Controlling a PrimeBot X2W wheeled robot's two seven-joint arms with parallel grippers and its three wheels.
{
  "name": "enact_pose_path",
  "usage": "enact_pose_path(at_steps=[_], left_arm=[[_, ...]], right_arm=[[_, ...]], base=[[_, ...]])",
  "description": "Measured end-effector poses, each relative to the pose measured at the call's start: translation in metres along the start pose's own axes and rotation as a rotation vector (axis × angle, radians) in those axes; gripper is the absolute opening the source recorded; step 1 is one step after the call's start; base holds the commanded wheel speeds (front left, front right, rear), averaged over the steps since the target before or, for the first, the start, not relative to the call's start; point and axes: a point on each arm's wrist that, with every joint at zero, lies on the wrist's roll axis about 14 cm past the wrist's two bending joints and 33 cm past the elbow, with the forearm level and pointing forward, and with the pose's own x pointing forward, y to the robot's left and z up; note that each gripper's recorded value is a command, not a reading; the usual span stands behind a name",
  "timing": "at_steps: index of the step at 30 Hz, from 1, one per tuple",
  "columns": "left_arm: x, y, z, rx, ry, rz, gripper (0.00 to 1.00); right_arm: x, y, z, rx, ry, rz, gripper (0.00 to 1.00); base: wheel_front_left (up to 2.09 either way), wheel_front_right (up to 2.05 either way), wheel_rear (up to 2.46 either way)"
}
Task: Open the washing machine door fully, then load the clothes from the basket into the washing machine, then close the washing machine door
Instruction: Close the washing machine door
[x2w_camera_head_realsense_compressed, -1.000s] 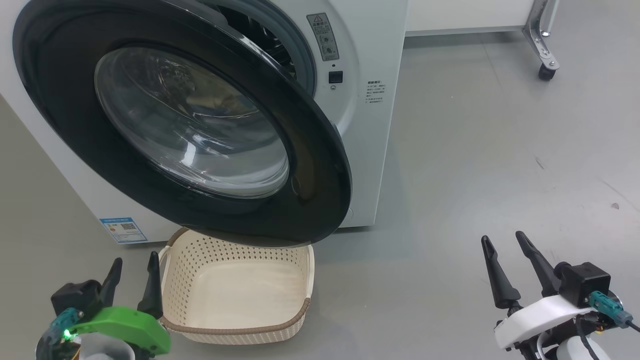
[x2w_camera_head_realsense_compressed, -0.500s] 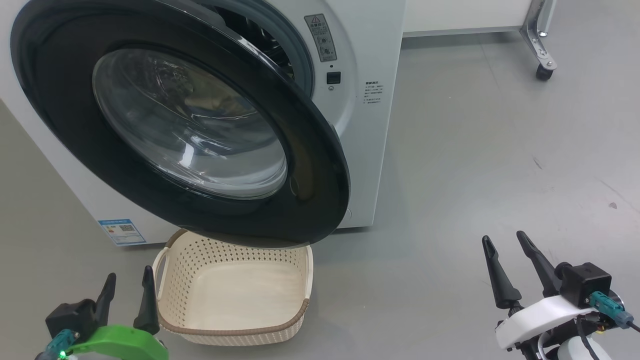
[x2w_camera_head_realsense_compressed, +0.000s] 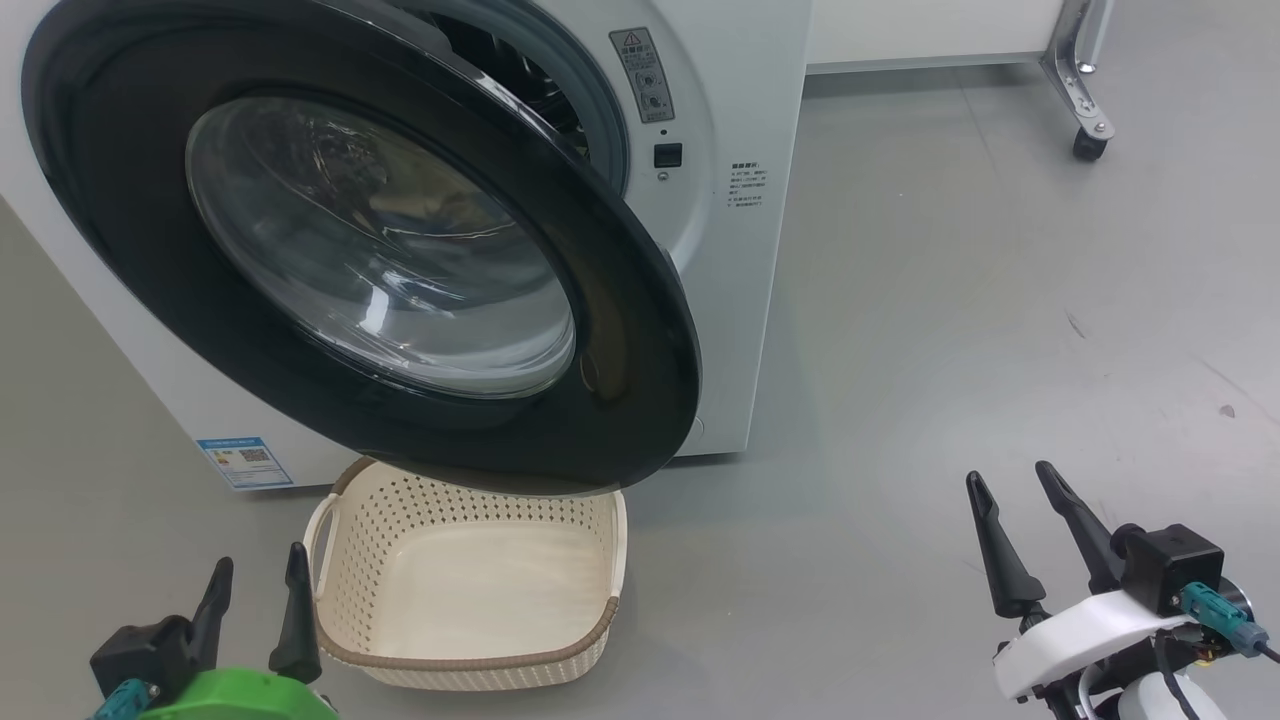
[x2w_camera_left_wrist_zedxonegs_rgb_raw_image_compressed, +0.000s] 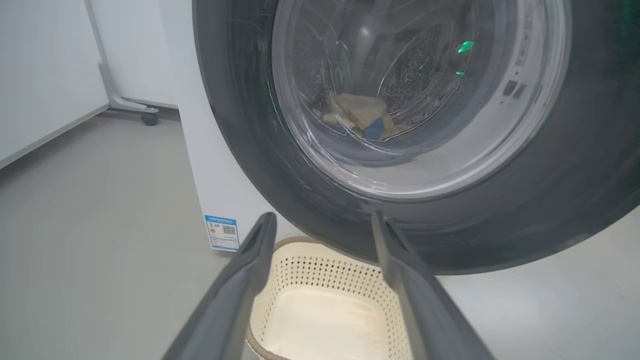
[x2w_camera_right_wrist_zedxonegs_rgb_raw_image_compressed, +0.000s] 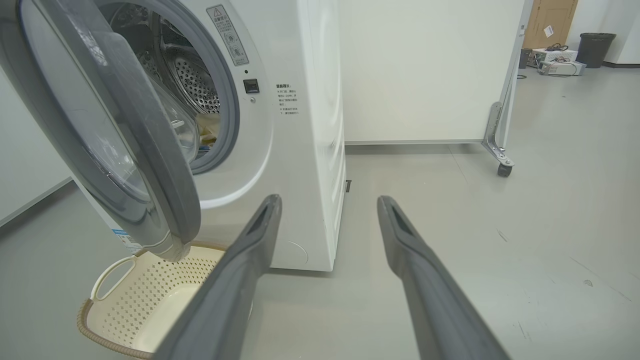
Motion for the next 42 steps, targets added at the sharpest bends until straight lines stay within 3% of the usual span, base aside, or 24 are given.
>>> enact_pose_path(at_steps=[11, 12, 13, 31, 37, 42], left_arm=[[-0.003, 0.001, 0.001, 0.000, -0.013, 0.008, 1.00], [-0.003, 0.002, 0.002, -0.002, -0.015, 0.011, 1.00], [-0.003, 0.002, 0.002, -0.003, -0.018, 0.012, 1.00], [-0.010, 0.012, 0.004, -0.009, -0.037, 0.049, 1.00], [-0.009, 0.015, 0.006, -0.011, -0.045, 0.062, 1.00], [-0.008, 0.018, 0.006, -0.016, -0.048, 0.068, 1.00]], right_arm=[[0.002, 0.000, -0.004, -0.011, 0.013, 0.008, 1.00], [0.002, 0.001, -0.005, -0.011, 0.016, 0.009, 0.76], [0.002, 0.002, -0.006, -0.010, 0.022, 0.012, 0.00], [0.013, 0.007, -0.003, -0.001, 0.013, 0.033, 0.00], [0.033, 0.010, 0.037, -0.007, -0.108, 0.049, 0.00], [0.055, 0.031, 0.096, -0.008, -0.282, 0.120, 0.00]], base=[[0.00, 0.00, 0.00], [0.00, 0.00, 0.00], [0.00, 0.00, 0.00], [0.00, 0.00, 0.00], [0.00, 0.00, 0.00], [0.00, 0.00, 0.00]])
